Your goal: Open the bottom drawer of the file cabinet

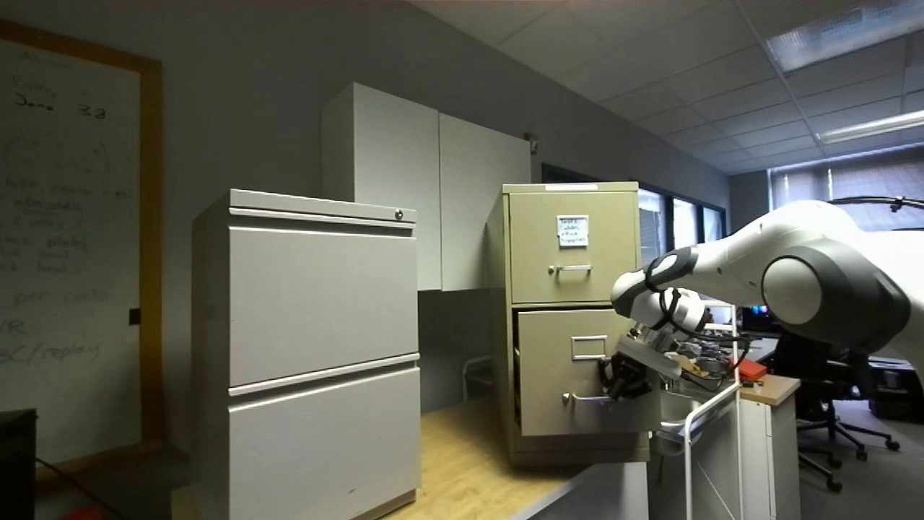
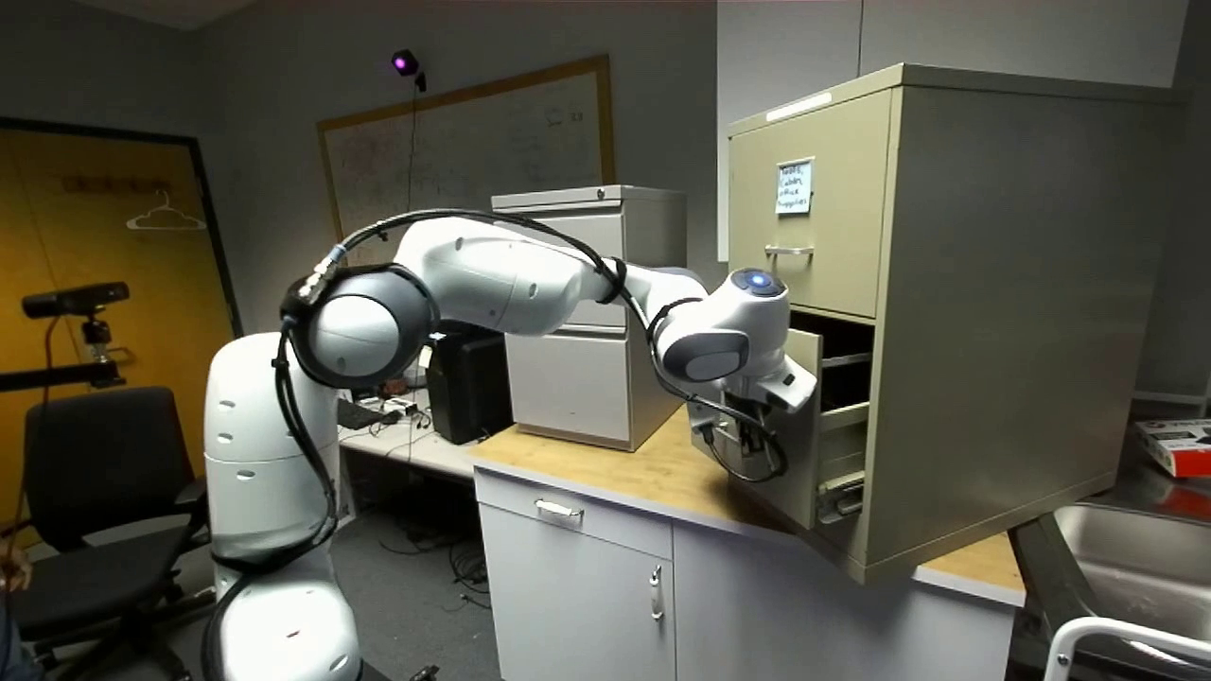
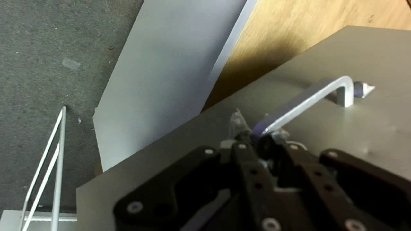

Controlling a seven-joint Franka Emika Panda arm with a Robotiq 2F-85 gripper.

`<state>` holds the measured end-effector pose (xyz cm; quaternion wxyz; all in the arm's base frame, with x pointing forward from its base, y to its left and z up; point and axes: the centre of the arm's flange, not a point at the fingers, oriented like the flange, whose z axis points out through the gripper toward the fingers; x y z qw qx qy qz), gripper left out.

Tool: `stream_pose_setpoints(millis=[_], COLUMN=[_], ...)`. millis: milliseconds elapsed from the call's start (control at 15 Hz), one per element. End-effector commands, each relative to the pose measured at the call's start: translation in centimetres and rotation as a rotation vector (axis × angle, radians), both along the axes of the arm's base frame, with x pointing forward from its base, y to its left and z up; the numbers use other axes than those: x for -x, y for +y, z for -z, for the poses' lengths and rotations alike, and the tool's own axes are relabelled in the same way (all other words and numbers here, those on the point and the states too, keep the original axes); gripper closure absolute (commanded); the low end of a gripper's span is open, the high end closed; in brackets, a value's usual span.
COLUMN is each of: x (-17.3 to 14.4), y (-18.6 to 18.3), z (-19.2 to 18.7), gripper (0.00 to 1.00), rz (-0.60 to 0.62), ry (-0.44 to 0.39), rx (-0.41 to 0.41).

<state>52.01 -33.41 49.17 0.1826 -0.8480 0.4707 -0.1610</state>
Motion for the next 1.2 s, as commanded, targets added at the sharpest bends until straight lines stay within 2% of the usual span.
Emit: stream_pose_setpoints(millis=[0, 1000, 1067, 1133], x=[5.8, 18.7, 19.7, 20.3], y=[5.0, 13.2, 13.8, 14.1], z=[3.1, 5.7, 6.0, 6.0], gripper=[0.96, 0.96, 0.60, 0.60], rz=[-0.126, -0.166, -0.170, -0.173], ry=[0.069, 0.021, 0.016, 0.013], rx=[-0.039, -0.130, -0.135, -0.138])
